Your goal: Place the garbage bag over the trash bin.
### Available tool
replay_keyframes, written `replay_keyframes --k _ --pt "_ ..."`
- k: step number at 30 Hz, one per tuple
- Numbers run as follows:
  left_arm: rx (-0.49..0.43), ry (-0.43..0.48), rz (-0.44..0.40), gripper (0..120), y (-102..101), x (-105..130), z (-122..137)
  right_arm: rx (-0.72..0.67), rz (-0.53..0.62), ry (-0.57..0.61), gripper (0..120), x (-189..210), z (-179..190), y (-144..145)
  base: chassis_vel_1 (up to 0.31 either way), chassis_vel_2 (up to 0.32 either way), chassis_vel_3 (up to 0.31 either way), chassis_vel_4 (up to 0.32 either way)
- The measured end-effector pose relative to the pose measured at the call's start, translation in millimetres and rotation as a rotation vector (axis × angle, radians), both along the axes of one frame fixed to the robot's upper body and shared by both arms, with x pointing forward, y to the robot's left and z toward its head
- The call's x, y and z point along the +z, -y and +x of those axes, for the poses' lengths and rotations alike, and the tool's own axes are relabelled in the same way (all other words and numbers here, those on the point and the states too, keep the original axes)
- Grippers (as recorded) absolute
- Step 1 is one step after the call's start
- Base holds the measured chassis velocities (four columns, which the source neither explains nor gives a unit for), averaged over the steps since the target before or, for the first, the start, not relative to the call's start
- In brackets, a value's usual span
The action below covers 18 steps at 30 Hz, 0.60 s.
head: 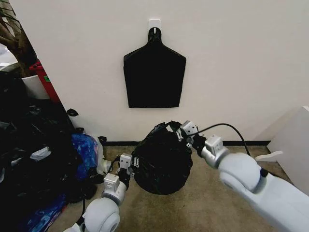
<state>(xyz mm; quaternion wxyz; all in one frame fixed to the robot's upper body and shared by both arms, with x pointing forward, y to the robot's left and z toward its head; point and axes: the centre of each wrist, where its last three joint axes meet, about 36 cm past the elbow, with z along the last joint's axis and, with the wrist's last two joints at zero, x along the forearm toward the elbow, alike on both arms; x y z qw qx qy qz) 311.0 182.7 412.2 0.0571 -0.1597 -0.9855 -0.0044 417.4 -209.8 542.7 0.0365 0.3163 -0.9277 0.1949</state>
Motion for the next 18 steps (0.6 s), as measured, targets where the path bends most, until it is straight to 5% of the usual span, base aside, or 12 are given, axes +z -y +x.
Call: replay_keyframes --k 18 --pt "-0.07 0.074 -0.051 1 -1 4 -12 0.284 -0.066 -0.087 0 -30 82 80 0.0 0.0 0.0 0.0"
